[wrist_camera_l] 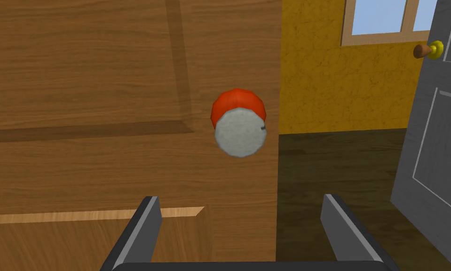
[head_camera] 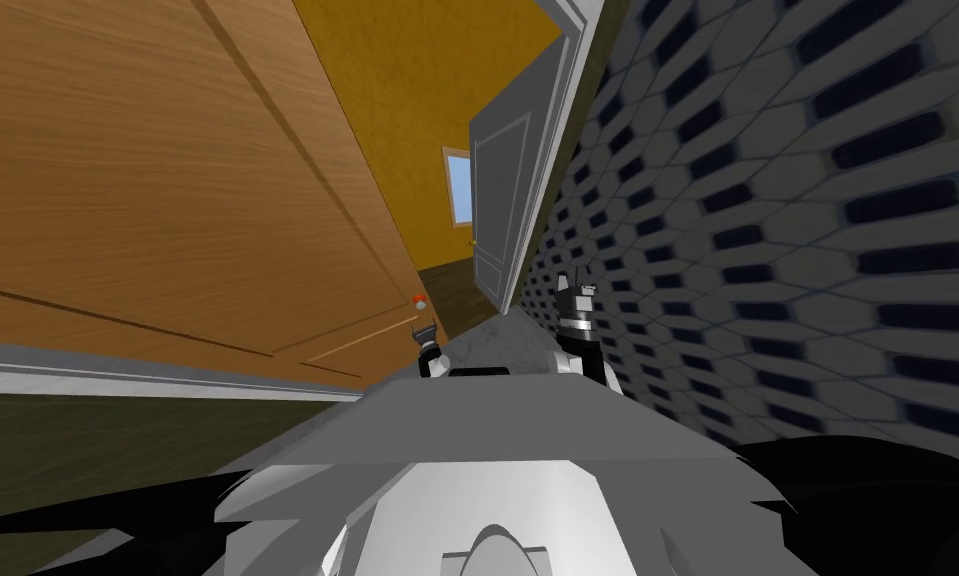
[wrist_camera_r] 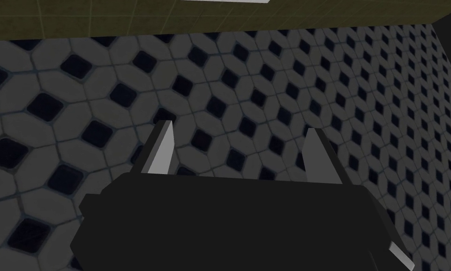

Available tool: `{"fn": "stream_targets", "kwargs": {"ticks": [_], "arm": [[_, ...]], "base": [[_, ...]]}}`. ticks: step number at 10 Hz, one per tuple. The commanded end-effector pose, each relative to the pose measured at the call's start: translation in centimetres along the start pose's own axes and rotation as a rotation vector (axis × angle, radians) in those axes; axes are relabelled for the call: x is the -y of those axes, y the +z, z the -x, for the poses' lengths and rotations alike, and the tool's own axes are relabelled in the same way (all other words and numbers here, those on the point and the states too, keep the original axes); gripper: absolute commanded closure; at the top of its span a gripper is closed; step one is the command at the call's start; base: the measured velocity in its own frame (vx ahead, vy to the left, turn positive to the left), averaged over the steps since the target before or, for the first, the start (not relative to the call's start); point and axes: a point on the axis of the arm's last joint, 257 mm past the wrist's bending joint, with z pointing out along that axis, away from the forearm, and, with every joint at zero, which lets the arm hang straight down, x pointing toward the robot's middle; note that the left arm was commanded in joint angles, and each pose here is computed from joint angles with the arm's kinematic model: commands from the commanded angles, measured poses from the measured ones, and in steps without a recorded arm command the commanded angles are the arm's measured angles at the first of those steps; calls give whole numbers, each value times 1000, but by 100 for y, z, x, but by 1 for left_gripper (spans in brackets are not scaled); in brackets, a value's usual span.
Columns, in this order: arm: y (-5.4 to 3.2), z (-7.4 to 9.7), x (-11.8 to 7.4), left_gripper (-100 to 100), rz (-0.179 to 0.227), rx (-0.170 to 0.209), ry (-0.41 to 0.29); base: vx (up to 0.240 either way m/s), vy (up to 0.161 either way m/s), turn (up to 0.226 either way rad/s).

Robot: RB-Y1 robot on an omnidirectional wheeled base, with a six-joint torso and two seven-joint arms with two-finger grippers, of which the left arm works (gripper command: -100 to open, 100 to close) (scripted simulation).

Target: Push the door open

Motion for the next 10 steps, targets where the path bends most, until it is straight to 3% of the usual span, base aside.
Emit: {"fn": "stream_targets", "kwargs": {"ticks": [1,2,3,6,10], "arm": [[-30,73,-23,-100,-5,18,-24],[-22,43,-25,-100,-2,12,-15],[46,30,126,-100,-6,-2,9],[102,22,284,-100,-12,-13,30],[52,78,299,-100,-24,1,11]], "base": [[69,50,-51],[25,22,-10],[76,44,-24],[158,70,-24],[191,106,-30]]}}
